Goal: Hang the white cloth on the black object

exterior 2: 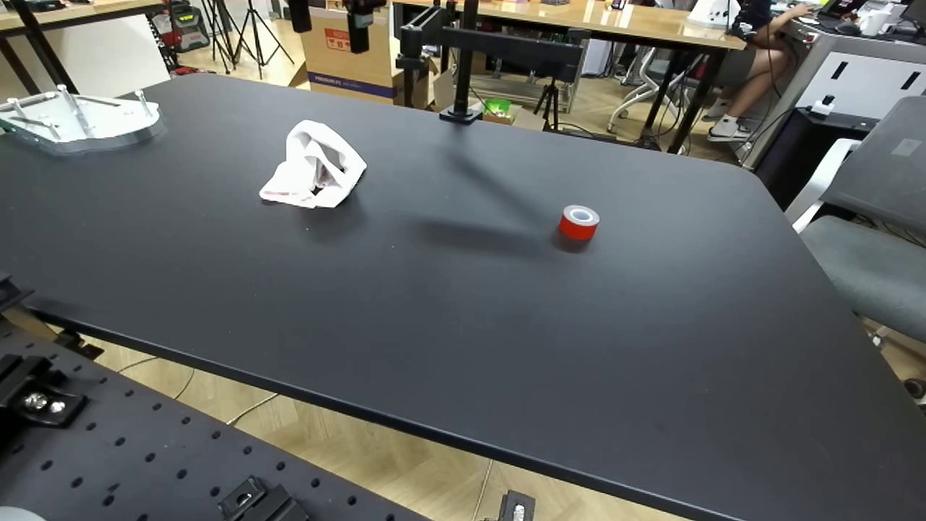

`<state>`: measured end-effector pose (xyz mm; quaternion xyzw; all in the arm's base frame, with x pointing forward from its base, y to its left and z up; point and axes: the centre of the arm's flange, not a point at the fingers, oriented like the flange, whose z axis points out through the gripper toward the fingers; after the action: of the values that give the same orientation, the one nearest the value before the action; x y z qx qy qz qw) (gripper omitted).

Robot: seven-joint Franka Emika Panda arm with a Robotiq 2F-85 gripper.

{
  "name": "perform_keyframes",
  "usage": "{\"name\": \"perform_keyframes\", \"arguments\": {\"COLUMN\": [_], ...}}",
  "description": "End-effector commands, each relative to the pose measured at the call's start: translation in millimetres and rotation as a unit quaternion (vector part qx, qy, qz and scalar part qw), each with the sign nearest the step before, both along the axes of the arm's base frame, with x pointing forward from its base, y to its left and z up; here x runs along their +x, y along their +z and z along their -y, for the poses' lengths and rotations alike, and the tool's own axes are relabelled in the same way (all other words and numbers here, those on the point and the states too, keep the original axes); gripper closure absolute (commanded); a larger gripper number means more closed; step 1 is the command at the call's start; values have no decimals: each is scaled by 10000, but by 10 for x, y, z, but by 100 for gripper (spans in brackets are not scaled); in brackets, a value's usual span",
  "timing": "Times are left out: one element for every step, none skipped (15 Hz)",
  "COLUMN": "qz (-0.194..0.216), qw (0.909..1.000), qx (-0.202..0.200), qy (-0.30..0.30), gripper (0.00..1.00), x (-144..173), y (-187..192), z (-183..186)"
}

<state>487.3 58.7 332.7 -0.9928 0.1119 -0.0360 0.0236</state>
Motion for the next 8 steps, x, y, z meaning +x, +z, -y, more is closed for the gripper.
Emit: {"name": "perform_keyframes", "arguments": {"qz": [-188, -161, -143, -58, 10, 170, 259, 364], "qw": [9990, 9987, 9986, 9988, 9988, 9989, 9989, 9986], "qx": [6, 30, 76, 95, 135, 100, 82, 72], "qy": [-413, -478, -498, -483, -462, -431, -385, -388], "gripper": [0, 0, 0, 0, 0, 0, 0, 0], "x": [360, 417, 465, 522, 581, 637, 679, 715], "y": [-239, -338, -418, -507, -585, -677, -755, -836], "z": [-382, -473, -546, -610, -668, -718, -761, -808]}}
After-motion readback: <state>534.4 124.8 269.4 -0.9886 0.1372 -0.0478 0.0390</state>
